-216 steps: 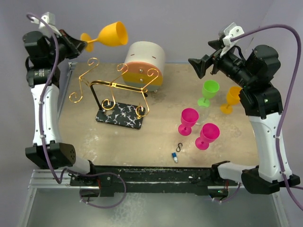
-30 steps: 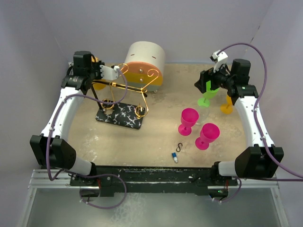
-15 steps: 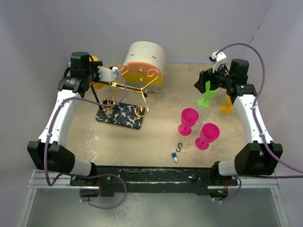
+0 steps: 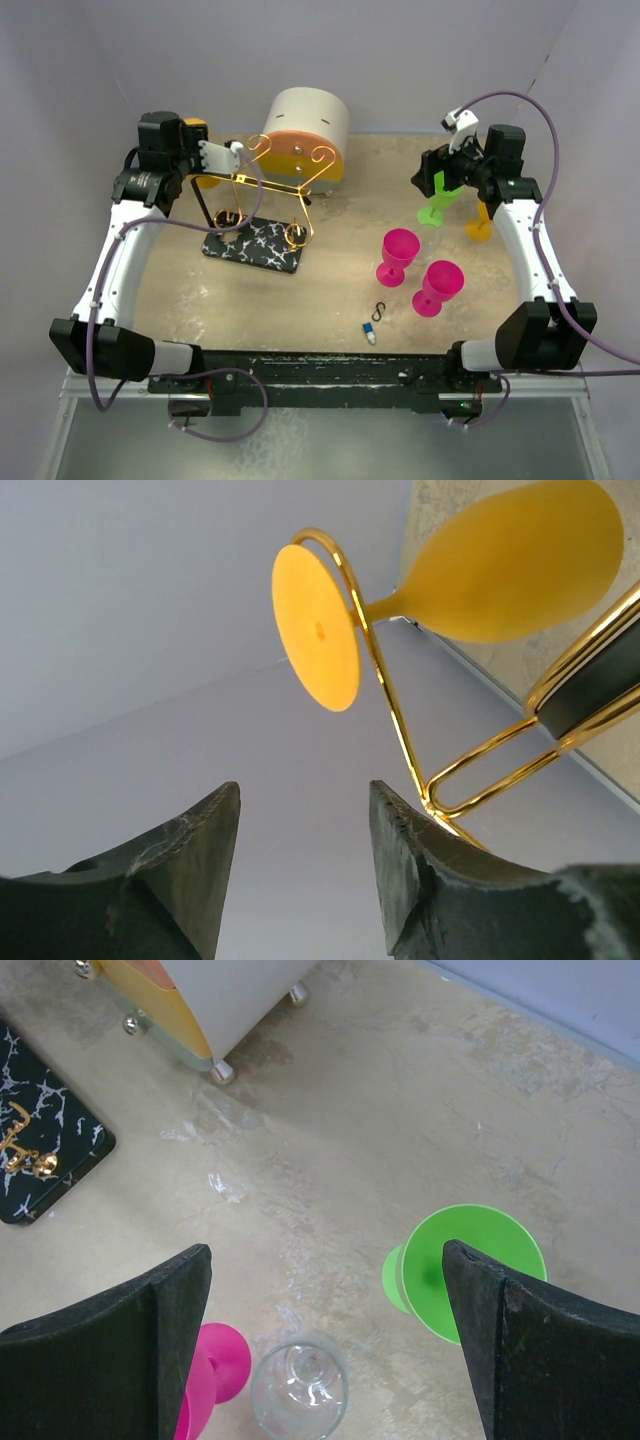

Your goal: Place the wine glass upside down on the wine glass rack

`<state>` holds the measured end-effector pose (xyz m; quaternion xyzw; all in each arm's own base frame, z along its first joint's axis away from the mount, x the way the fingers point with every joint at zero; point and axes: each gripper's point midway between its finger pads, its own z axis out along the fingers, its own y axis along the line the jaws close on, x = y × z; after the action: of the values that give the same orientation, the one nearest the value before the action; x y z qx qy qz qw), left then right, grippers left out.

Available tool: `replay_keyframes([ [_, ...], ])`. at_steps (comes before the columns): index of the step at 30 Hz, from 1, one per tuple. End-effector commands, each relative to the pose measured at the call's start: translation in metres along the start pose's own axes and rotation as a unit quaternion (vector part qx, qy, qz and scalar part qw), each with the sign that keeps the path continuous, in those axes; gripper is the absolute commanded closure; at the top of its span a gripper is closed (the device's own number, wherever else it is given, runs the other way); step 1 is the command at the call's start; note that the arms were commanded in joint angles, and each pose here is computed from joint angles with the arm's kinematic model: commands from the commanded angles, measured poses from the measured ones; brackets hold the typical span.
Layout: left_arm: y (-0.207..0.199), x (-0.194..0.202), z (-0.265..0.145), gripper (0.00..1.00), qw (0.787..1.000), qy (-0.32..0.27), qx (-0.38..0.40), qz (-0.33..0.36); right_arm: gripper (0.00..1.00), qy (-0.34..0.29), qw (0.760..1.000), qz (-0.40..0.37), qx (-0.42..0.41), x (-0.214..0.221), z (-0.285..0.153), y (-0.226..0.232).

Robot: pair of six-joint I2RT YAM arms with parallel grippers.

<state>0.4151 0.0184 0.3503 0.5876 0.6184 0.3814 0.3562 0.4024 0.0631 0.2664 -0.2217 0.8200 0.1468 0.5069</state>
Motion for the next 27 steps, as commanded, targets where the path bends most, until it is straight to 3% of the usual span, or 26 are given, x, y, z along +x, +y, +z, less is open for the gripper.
replay_keyframes([
  [1, 0.038, 0.010, -0.030, 0.40, 0.996, 0.011, -0.081, -0.037, 0.00, -0.018, 0.999, -0.028, 0.020, -0.015, -0.008, -0.007],
  [7, 0.062, 0.009, -0.057, 0.22, 0.971, -0.017, -0.152, -0.181, 0.00, -0.016, 0.998, -0.051, 0.027, -0.027, -0.018, -0.009],
  [16, 0.050, -0.003, -0.091, 0.05, 0.896, -0.072, -0.135, -0.417, 0.02, 0.050, 0.996, -0.076, -0.010, -0.008, -0.031, 0.015],
  [20, 0.040, -0.010, -0.102, 0.00, 0.872, -0.089, -0.119, -0.467, 0.06, 0.101, 0.989, -0.103, -0.033, 0.011, -0.033, 0.044],
  [27, 0.016, -0.025, -0.109, 0.01, 0.845, -0.118, -0.076, -0.517, 0.09, 0.170, 0.975, -0.134, -0.045, 0.041, -0.036, 0.073],
])
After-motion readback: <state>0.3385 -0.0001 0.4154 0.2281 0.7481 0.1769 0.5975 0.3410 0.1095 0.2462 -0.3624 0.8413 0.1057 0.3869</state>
